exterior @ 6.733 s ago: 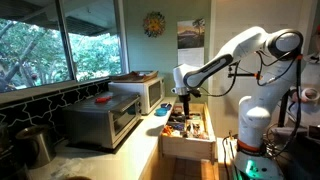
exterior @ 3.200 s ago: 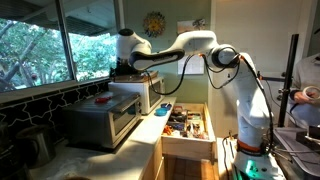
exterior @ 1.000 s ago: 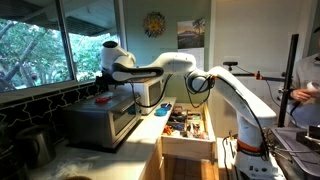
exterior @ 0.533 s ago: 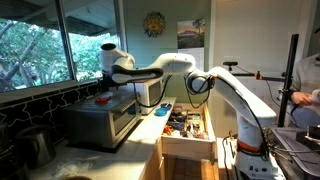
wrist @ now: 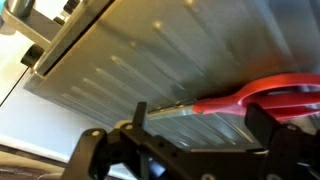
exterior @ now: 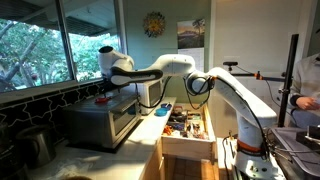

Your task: Remove the scissors from the toaster oven top and put it in the wooden bowl

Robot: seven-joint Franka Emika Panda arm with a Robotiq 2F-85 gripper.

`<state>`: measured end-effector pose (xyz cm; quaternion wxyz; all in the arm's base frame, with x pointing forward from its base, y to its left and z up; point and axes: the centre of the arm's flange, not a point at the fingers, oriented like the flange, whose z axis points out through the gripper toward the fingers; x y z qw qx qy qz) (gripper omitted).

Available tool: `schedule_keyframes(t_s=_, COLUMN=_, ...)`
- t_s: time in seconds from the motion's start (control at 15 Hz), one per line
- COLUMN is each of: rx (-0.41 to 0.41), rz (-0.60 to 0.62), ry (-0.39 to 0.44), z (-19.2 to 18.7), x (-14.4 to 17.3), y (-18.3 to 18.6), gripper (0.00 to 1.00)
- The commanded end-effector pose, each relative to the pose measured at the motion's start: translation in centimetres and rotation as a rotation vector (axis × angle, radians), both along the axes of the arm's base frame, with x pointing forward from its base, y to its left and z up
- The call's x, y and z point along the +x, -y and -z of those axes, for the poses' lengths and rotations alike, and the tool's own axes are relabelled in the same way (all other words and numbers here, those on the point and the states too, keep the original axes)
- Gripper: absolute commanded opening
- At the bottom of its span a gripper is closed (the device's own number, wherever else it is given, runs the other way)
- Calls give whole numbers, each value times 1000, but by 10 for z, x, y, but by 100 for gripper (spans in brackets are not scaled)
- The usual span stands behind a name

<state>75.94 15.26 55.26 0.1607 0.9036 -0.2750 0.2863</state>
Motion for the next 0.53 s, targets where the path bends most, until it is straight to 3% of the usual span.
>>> schedule_keyframes(t_s=0.0, rx=34, rz=-50, ry=-42, z=3, x=14, y=-14, gripper=100)
schedule_keyframes(t_s=0.27, rx=55, rz=-55, ry=-49, z=12, x=18, y=-23, gripper=100)
schedule_keyframes(t_s=0.47, rx=-19, rz=6, ry=-99, z=10, x=13, y=-17, gripper=100)
